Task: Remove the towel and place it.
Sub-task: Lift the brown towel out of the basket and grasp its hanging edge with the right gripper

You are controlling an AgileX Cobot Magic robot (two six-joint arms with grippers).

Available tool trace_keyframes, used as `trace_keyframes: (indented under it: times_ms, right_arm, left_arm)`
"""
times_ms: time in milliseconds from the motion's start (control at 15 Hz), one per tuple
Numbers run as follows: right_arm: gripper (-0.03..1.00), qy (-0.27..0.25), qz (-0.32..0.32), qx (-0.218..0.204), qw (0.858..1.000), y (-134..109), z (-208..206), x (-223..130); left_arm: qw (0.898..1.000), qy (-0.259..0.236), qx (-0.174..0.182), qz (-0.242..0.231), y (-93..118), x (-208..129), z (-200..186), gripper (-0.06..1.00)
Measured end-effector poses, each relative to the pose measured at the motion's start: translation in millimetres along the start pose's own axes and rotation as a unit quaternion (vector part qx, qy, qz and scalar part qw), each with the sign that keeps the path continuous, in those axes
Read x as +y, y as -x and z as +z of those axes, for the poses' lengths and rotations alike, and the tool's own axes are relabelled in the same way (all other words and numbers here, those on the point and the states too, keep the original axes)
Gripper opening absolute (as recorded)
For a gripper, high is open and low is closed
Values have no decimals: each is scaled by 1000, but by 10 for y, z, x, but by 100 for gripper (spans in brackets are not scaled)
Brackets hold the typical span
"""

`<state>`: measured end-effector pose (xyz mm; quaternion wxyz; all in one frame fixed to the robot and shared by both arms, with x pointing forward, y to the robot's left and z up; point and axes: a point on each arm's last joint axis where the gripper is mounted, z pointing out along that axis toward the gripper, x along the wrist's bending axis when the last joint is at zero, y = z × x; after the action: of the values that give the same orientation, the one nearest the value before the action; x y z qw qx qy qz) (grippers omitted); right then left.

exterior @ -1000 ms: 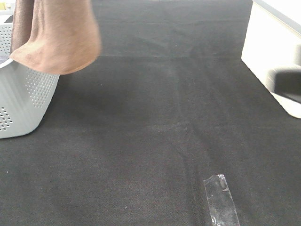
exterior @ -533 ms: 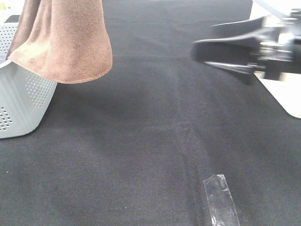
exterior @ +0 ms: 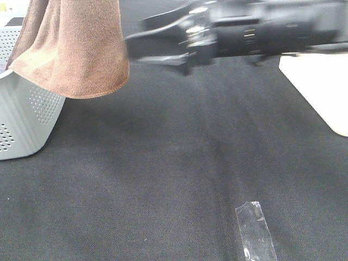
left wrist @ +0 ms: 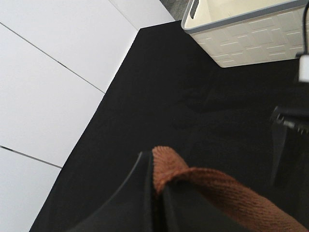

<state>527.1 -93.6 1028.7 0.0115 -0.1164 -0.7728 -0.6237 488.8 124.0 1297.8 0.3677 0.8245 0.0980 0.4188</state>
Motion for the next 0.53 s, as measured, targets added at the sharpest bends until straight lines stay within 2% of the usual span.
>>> trace_keyframes:
  times_ms: [200,533]
  right_arm:
    - [84,-9,-9,44,999,-52,350,43]
    - [83,-47,7,57,997,11,548,-102]
  left_arm:
    - [1000,2,-2,-2,4,4,0,0]
    - [1000,9,4,-1,-7,16,10,0]
